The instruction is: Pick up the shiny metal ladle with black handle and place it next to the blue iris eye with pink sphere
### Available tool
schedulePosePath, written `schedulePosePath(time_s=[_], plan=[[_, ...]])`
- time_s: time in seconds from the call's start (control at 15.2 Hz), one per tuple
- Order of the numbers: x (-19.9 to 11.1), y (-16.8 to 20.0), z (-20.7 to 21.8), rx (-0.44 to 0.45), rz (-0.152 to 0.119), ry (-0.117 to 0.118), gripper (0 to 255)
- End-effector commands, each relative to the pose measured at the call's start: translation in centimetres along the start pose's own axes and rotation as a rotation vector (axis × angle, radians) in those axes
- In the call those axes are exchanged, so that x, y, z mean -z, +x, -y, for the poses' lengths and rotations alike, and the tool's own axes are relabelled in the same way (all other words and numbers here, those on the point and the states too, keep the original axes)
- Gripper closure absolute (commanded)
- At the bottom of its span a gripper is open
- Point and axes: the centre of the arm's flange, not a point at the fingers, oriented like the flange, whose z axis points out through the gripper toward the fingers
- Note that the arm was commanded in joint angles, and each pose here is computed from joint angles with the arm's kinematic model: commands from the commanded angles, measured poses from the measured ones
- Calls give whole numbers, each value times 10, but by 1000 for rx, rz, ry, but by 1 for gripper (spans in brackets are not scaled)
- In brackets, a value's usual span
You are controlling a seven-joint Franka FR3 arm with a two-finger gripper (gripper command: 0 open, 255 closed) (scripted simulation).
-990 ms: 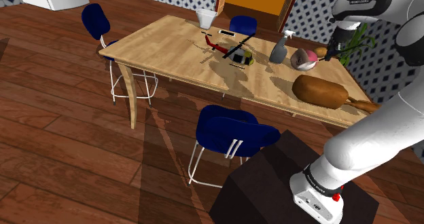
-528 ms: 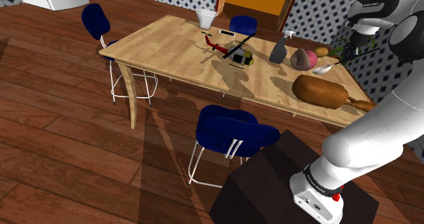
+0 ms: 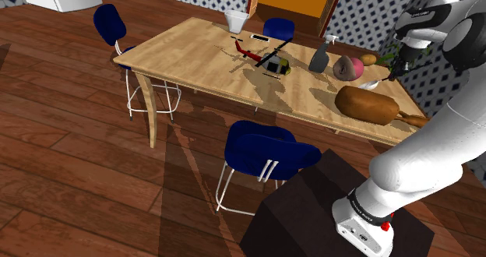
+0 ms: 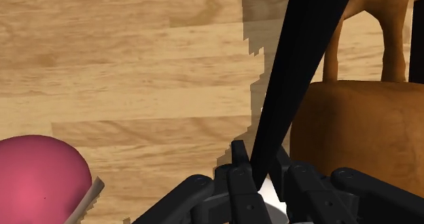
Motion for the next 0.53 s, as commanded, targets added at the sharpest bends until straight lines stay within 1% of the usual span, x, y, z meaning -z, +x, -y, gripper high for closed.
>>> schedulePosePath(time_s=[0.0, 0.46], plan=[[-10, 1, 1, 0, 0, -1, 255], [-46, 5, 4, 0, 0, -1, 255]])
